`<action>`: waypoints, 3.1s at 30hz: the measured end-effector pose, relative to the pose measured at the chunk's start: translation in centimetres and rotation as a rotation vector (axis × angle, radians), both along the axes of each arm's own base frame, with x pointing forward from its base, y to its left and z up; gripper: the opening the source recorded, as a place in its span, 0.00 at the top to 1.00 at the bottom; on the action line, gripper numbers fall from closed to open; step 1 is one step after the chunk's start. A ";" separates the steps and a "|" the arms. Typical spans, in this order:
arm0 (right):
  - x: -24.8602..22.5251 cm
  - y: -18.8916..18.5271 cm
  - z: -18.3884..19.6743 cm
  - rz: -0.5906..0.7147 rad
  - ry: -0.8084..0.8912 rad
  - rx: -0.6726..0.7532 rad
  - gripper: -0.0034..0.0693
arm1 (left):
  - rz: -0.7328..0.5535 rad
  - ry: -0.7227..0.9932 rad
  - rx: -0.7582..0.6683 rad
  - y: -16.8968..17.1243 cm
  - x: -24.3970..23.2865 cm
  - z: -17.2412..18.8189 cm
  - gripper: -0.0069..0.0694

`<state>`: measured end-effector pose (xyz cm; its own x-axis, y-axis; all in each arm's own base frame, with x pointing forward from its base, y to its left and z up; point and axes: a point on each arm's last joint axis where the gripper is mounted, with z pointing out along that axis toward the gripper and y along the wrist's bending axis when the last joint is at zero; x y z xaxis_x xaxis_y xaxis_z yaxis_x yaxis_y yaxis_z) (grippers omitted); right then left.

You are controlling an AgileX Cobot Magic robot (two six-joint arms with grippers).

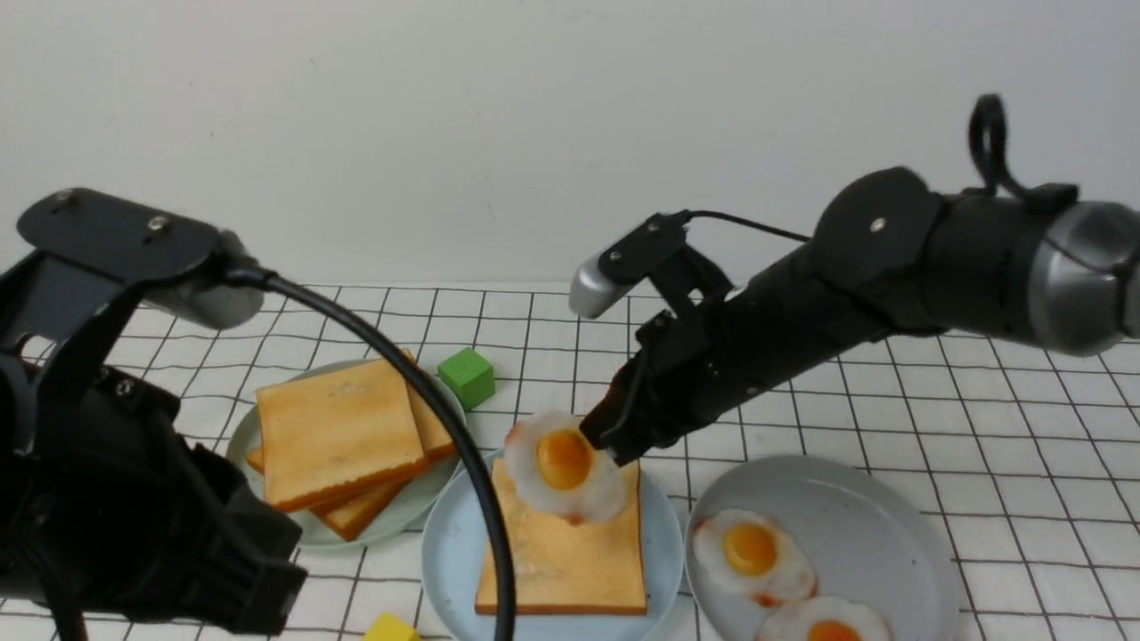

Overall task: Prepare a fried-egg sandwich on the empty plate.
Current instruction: Use the right arm to place the fried egg on the slice of bread in the middle, then use the left arm to grab a slice of bread, then use the left arm to place a slice of bread on the fried egg in the middle

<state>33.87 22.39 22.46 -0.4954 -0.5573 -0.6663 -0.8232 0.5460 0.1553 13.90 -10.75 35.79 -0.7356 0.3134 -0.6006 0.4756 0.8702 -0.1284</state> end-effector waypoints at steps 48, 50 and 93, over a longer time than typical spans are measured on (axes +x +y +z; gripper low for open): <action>-18.3 -10.9 19.9 0.046 -0.235 0.163 0.33 | 0.616 0.379 -0.410 12.3 20.1 -18.5 0.37; -18.1 -11.2 19.6 -0.027 -0.192 0.136 0.33 | 0.606 0.381 -0.451 12.1 20.6 -19.4 0.40; -19.6 -12.0 19.1 -0.018 -0.092 0.058 0.33 | 0.172 0.257 -0.445 0.4 16.0 -14.2 0.86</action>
<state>14.22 10.40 41.59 -0.4400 -0.5076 -0.7407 -0.8255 0.5533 0.1113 29.89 -10.33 21.63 -0.8947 -0.0681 -0.4415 0.2355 0.7680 -0.5957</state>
